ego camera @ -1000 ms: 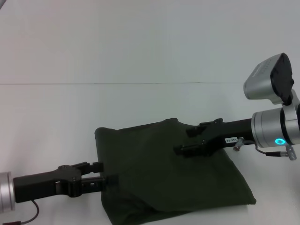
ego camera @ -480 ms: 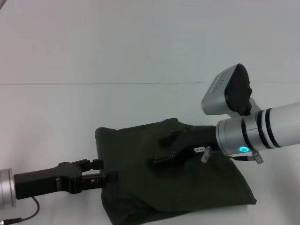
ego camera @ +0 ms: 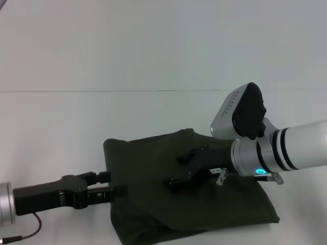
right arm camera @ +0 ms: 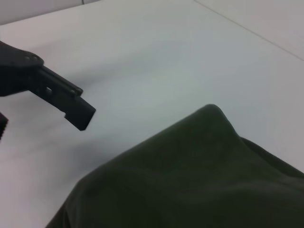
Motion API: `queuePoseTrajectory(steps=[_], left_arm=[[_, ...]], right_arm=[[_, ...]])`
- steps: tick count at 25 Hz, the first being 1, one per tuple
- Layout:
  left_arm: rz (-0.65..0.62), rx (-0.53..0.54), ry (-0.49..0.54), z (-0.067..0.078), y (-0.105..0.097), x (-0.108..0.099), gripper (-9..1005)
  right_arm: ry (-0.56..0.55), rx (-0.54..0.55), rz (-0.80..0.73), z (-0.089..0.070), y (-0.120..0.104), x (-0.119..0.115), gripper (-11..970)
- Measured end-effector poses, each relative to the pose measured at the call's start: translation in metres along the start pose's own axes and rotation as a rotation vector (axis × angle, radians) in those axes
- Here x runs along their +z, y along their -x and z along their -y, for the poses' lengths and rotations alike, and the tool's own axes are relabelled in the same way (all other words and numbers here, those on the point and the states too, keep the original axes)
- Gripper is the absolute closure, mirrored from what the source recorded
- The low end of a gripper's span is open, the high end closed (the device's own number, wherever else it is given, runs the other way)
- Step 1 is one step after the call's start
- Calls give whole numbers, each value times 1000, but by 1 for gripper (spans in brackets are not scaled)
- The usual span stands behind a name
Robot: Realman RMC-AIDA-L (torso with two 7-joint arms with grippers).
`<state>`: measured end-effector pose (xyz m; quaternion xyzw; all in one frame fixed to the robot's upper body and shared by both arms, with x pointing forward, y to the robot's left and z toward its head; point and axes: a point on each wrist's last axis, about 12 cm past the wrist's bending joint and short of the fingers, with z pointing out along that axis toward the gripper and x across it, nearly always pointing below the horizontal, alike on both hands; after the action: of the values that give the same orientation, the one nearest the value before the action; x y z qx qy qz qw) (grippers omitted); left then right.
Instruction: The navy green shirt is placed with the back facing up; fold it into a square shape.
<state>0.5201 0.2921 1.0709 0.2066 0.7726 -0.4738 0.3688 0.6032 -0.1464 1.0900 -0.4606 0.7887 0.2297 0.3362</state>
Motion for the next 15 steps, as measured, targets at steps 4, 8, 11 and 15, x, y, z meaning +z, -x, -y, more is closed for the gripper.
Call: queuePoseTrajectory(steps=[4,8,11,15], left_arm=[[0,2,2,0,1,1,98],[-1,3,7,-1,1,1,100],[-1,3,7,-1,1,1,103],[-1,-4,8,-1,1,1,105]], right_arm=[[-12,18,-7,2,-7,-2,183],[-33,48,4,7,-11,-6,183],[-47,93,38,14,-12,-14,183],[-38,165,119,21,-13,-28,183]])
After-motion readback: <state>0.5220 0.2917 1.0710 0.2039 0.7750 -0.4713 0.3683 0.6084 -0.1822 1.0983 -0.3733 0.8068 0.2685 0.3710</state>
